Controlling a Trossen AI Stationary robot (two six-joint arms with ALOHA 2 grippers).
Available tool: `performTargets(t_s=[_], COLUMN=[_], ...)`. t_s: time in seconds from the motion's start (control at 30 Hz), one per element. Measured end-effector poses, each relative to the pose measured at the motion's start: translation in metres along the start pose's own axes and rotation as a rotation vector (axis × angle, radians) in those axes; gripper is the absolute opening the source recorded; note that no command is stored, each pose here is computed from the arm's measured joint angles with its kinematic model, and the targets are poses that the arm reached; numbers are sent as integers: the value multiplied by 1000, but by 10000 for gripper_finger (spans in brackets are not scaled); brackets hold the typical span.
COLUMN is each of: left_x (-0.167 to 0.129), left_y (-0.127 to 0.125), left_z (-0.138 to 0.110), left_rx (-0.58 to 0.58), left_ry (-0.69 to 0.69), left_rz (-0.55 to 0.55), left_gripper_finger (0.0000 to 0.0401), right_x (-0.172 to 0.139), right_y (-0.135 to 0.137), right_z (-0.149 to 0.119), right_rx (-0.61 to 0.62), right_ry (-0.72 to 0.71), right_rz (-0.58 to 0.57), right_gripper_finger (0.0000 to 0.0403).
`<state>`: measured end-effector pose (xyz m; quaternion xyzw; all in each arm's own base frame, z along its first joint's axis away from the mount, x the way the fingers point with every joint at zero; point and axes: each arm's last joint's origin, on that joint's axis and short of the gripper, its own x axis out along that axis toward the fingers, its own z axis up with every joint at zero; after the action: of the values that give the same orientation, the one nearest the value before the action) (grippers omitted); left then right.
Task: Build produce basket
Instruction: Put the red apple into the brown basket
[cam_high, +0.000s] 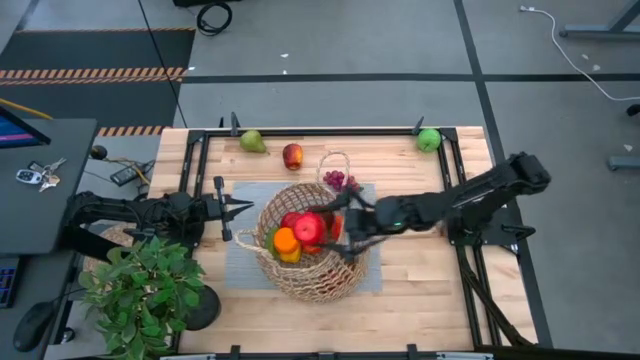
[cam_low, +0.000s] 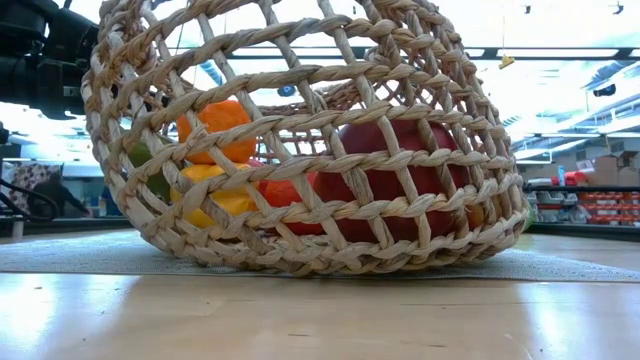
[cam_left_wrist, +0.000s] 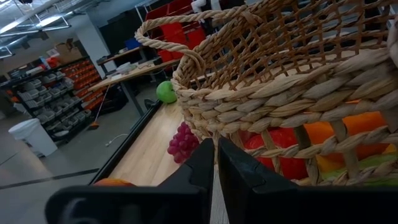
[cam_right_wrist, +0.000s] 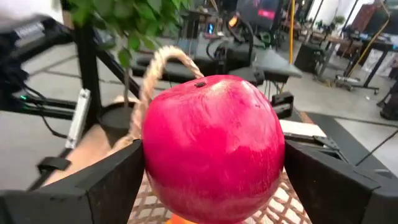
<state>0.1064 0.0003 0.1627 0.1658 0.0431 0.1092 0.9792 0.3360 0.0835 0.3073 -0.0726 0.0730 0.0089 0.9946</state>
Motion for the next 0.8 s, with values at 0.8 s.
performTargets(t_s=[0.8], left_x=[0], left_y=[0], left_z=[0], left_rx=[0], left_ry=[0], left_rz=[0], left_gripper_finger=[36], right_x=[80], right_y=[-27], right_z=[-42], right_rx=[-56], right_ry=[477], right_rz=[-53], right_gripper_finger=[378])
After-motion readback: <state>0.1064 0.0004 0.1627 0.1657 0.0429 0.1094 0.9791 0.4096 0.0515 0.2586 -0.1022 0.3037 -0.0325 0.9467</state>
